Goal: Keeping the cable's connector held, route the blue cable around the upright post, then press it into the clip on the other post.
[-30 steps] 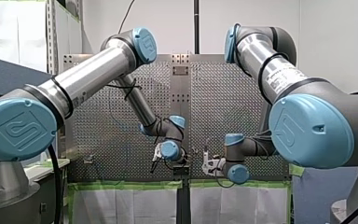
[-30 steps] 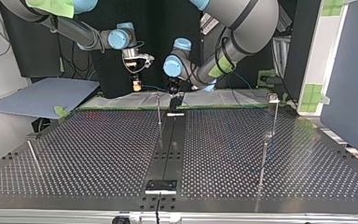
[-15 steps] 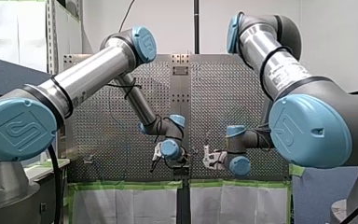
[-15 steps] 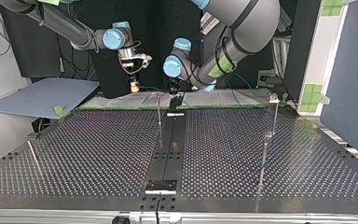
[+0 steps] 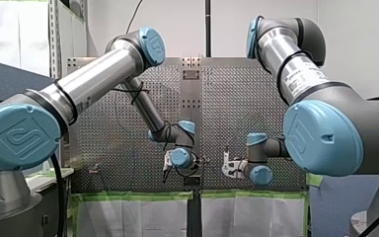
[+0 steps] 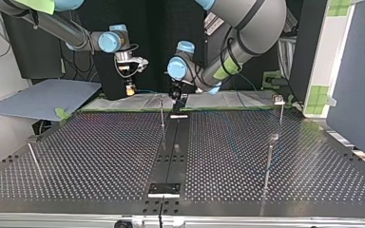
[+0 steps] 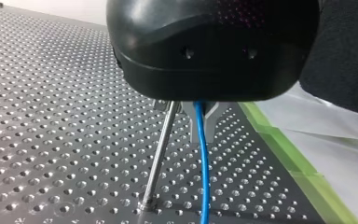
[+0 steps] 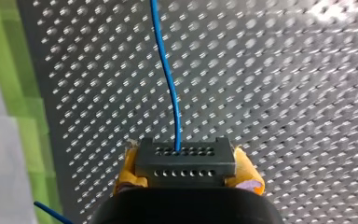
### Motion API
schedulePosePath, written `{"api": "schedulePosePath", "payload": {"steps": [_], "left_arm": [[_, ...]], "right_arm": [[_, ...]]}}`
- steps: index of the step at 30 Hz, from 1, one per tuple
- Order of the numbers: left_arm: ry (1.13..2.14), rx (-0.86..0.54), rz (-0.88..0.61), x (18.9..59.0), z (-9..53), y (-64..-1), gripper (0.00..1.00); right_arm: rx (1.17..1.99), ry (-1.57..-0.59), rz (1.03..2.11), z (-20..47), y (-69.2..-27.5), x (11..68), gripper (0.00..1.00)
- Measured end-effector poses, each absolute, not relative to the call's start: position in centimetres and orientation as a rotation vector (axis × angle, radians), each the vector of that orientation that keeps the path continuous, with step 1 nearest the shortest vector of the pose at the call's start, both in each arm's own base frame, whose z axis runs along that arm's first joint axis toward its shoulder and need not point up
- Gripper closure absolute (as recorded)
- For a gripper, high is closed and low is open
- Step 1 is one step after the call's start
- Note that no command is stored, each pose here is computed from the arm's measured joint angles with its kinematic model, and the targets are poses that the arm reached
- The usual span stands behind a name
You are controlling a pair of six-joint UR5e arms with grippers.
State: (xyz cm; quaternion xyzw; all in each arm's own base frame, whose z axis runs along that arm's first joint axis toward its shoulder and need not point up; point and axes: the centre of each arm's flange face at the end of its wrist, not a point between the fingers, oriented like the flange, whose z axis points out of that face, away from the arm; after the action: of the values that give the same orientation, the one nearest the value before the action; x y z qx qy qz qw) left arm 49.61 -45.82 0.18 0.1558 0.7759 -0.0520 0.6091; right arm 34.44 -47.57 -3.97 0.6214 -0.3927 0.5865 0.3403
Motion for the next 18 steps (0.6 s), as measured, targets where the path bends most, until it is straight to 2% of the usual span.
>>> {"api": "schedulePosePath", "payload": {"steps": [18], "left_arm": [[1.784,0.33,-0.103,49.7,0.1,-45.7,1.0]], "right_arm": [[1.68,-1.032,1.494,-5.0,-50.0,34.2,1.0]]}}
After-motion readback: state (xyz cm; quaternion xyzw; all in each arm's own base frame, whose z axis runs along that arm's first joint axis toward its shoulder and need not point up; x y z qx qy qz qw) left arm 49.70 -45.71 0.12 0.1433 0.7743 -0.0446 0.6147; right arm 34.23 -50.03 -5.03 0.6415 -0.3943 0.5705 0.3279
